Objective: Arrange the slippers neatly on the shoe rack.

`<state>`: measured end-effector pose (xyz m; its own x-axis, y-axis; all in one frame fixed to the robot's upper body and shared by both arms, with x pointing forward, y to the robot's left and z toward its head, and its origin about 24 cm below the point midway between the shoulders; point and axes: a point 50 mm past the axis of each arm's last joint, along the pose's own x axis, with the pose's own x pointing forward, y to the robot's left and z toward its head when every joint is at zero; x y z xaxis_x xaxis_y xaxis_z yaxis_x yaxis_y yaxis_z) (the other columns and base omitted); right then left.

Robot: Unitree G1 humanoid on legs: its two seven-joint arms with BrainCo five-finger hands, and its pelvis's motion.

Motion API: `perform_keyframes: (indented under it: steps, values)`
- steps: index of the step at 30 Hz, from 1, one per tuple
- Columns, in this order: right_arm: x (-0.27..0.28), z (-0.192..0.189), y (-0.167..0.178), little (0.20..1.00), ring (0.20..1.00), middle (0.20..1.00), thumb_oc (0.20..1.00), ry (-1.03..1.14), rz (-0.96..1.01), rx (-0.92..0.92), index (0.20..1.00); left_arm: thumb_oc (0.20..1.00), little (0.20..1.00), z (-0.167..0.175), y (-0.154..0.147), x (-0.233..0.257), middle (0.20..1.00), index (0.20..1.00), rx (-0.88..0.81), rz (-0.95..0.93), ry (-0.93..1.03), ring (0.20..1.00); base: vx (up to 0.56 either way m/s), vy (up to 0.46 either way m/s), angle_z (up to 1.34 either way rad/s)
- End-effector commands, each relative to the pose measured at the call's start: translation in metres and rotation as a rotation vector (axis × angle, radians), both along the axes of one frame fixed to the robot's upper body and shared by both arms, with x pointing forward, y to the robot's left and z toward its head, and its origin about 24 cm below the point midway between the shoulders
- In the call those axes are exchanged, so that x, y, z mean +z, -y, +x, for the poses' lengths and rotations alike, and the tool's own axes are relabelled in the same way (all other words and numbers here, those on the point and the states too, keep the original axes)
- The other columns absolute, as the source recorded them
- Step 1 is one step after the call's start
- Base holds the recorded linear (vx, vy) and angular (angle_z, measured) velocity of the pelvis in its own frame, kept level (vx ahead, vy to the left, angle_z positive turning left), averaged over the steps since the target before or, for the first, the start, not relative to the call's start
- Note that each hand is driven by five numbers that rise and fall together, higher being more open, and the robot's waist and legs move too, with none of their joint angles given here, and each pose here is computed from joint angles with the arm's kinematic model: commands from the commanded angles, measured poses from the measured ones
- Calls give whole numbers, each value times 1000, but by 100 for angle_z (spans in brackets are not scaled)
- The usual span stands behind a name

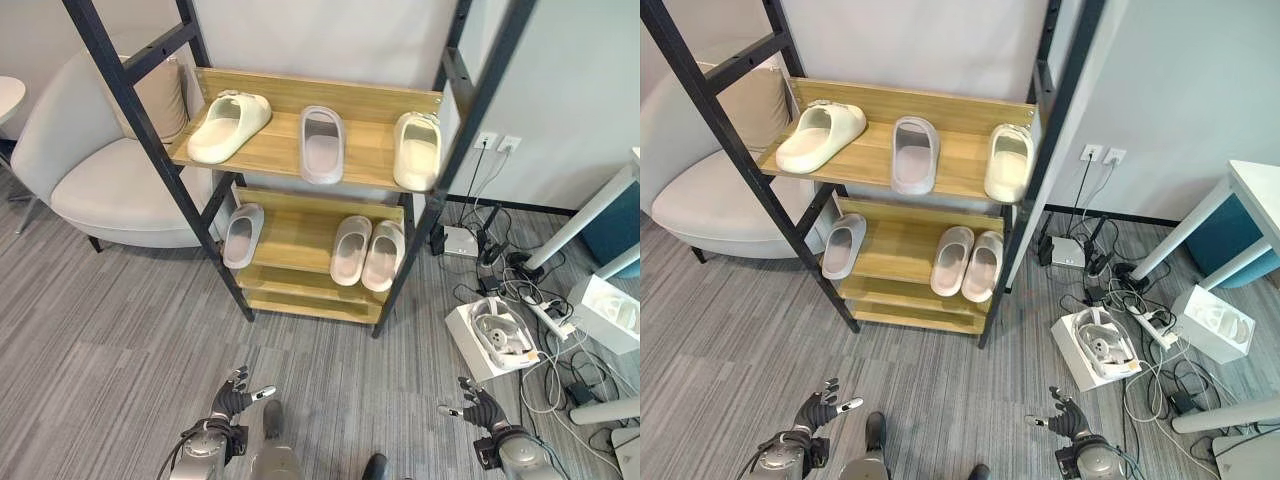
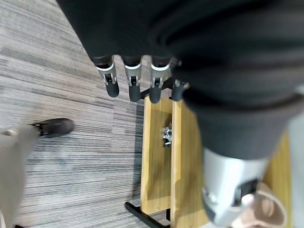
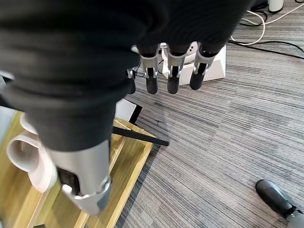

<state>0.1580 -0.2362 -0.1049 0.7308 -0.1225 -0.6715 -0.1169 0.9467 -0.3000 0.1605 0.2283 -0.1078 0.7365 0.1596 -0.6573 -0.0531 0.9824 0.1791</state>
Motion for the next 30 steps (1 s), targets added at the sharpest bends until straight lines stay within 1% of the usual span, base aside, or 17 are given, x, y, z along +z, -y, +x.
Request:
perform_keyframes:
  steps: [1, 8, 11, 14, 17, 19, 21, 26, 30]
  values:
    - [11, 22, -9, 1000, 1000, 1000, 1000, 85, 23, 18, 1000, 1000, 1000, 17, -13, 17, 1000, 1000, -43, 56, 90, 1000, 90, 231, -19]
    - [10, 27, -26, 1000, 1000, 1000, 1000, 89, 56, 78, 1000, 1000, 1000, 23, -20, 24, 1000, 1000, -35, 78, 113, 1000, 89, 139, 1]
    - [10, 26, -23, 1000, 1000, 1000, 1000, 85, 50, 70, 1000, 1000, 1000, 25, -17, 25, 1000, 1000, -32, 64, 127, 1000, 256, -51, -14]
    - [6, 15, -20, 1000, 1000, 1000, 1000, 65, 60, 51, 1000, 1000, 1000, 26, -13, 24, 1000, 1000, -33, 44, 129, 1000, 329, -131, 17]
    - [6, 15, -17, 1000, 1000, 1000, 1000, 65, 54, 51, 1000, 1000, 1000, 27, -10, 24, 1000, 1000, -24, 28, 137, 1000, 131, -107, 31]
    - [9, 19, -11, 1000, 1000, 1000, 1000, 72, 33, 47, 1000, 1000, 1000, 33, -6, 25, 1000, 1000, -17, 8, 153, 1000, 70, -87, 44]
    - [14, 22, -2, 1000, 1000, 1000, 1000, 85, -5, 51, 1000, 1000, 1000, 30, -2, 23, 1000, 1000, -17, -6, 146, 1000, 218, 125, 48]
    - [16, 21, -4, 1000, 1000, 1000, 1000, 84, -53, 127, 1000, 1000, 1000, 19, -3, 16, 1000, 1000, -28, 8, 108, 1000, 142, 154, -30]
    - [12, 18, -15, 1000, 1000, 1000, 1000, 66, -39, 172, 1000, 1000, 1000, 18, -8, 18, 1000, 1000, -53, 28, 107, 1000, 71, 131, -7]
